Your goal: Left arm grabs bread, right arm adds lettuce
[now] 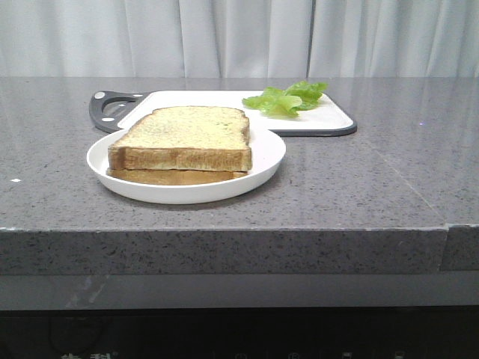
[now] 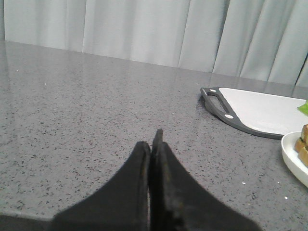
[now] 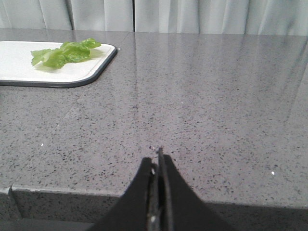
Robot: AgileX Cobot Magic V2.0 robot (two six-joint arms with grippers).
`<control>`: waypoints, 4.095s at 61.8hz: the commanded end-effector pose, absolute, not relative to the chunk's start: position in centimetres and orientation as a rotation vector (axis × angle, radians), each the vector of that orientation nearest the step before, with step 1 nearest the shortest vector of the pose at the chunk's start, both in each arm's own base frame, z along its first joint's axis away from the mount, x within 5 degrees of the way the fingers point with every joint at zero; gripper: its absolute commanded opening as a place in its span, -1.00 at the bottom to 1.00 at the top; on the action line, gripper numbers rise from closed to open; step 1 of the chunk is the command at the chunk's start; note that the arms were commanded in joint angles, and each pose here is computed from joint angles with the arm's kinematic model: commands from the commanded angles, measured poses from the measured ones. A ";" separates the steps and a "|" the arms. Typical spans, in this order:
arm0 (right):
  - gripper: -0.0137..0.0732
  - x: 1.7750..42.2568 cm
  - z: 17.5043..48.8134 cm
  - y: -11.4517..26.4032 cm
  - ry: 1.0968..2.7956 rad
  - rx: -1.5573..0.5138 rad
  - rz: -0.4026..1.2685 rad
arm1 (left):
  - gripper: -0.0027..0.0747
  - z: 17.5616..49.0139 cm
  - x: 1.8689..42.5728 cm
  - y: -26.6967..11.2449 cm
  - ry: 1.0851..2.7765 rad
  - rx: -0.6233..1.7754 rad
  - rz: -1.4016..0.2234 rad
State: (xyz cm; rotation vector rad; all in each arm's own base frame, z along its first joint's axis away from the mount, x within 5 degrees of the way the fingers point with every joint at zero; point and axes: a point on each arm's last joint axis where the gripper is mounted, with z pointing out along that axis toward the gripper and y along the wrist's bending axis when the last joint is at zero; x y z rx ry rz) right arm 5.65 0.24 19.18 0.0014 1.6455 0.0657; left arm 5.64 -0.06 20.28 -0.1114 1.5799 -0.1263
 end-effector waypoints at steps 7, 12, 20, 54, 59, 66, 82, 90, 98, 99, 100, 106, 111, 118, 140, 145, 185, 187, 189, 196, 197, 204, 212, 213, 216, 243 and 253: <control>-0.96 5.5 20.0 0.2 1.549 -0.005 0.050 | -0.98 21.0 5.5 -0.1 1.478 -0.112 -0.137; -0.96 5.5 20.0 0.2 1.549 -0.005 0.050 | -0.98 21.0 5.5 -0.1 1.478 -0.112 -0.137; -0.96 5.5 20.0 0.2 1.549 -0.005 0.050 | -0.98 21.0 5.5 -0.1 1.478 -0.112 -0.137; -0.96 5.5 20.5 0.2 1.500 -0.004 0.052 | -0.98 21.5 5.4 0.0 1.421 -0.108 -0.139; -0.96 5.5 20.7 0.2 1.480 -0.004 0.053 | -0.98 22.4 5.3 0.0 1.338 -0.103 -0.142; -0.96 5.2 22.0 0.2 1.437 0.007 0.066 | -0.98 24.1 4.8 0.0 1.233 -0.102 -0.152; -0.96 3.5 28.5 0.1 1.313 0.005 0.068 | -0.98 30.8 2.8 0.0 1.102 -0.088 -0.155; -0.96 3.4 31.8 0.1 1.346 0.001 0.064 | -0.98 34.3 2.5 0.0 1.159 -0.090 -0.154; -0.96 4.0 35.0 0.2 1.412 0.000 0.063 | -0.98 37.1 3.2 0.0 1.263 -0.093 -0.145; -0.96 4.2 35.2 0.2 1.432 0.000 0.063 | -0.98 37.5 3.3 0.0 1.276 -0.094 -0.144; -0.96 4.2 35.7 0.2 1.435 0.000 0.063 | -0.98 37.7 3.5 0.0 1.294 -0.095 -0.144; -0.96 5.2 37.5 0.2 1.512 -0.001 0.062 | -0.98 38.9 4.7 -0.1 1.409 -0.101 -0.138; -0.96 6.2 38.1 0.3 1.597 -0.002 0.061 | -0.98 39.0 5.7 -0.1 1.532 -0.110 -0.133; -0.96 7.8 37.8 0.3 1.693 -0.002 0.059 | -0.98 38.3 7.2 -0.1 1.640 -0.119 -0.132; -0.96 10.7 36.6 0.4 1.834 -0.002 0.056 | -0.98 37.2 9.5 -0.1 1.765 -0.129 -0.128; -0.96 11.1 36.2 0.4 1.865 -0.002 0.055 | -0.98 36.8 9.9 -0.2 1.815 -0.132 -0.125; 0.33 13.0 34.5 0.9 2.034 0.032 0.128 | 0.34 35.2 14.0 -2.4 2.066 0.041 -0.303; 0.33 13.0 34.5 0.9 2.034 0.032 0.128 | 0.34 35.3 14.5 -2.6 2.078 0.063 -0.311; 0.33 13.0 34.5 0.9 2.034 0.032 0.128 | 0.34 35.4 14.9 -2.9 2.084 0.082 -0.318; 0.33 13.0 34.5 0.9 2.034 0.033 0.130 | 0.34 35.7 16.5 -4.3 2.116 0.163 -0.360; 0.33 13.0 34.5 0.9 2.034 0.033 0.130 | 0.34 35.7 16.7 -4.5 2.120 0.176 -0.364; 0.33 13.0 34.5 0.9 2.034 0.033 0.130 | 0.34 36.0 18.2 -6.3 2.124 0.288 -0.370; 0.33 13.0 34.5 0.9 2.034 0.033 0.130 | 0.34 35.8 20.0 -8.7 2.159 0.372 -0.392; 0.33 13.0 34.5 0.9 2.035 0.033 0.130 | 0.34 35.8 20.1 -9.0 2.167 0.372 -0.392; 0.33 13.0 34.5 0.9 2.035 0.033 0.130 | 0.34 35.6 20.8 -9.7 2.206 0.344 -0.398; 0.33 13.0 34.5 0.9 2.035 0.033 0.130 | 0.34 34.4 25.9 -15.9 2.518 0.369 -0.529; 0.33 13.0 34.5 0.9 2.036 0.033 0.131 | 0.34 33.4 27.3 -17.0 2.567 0.354 -0.566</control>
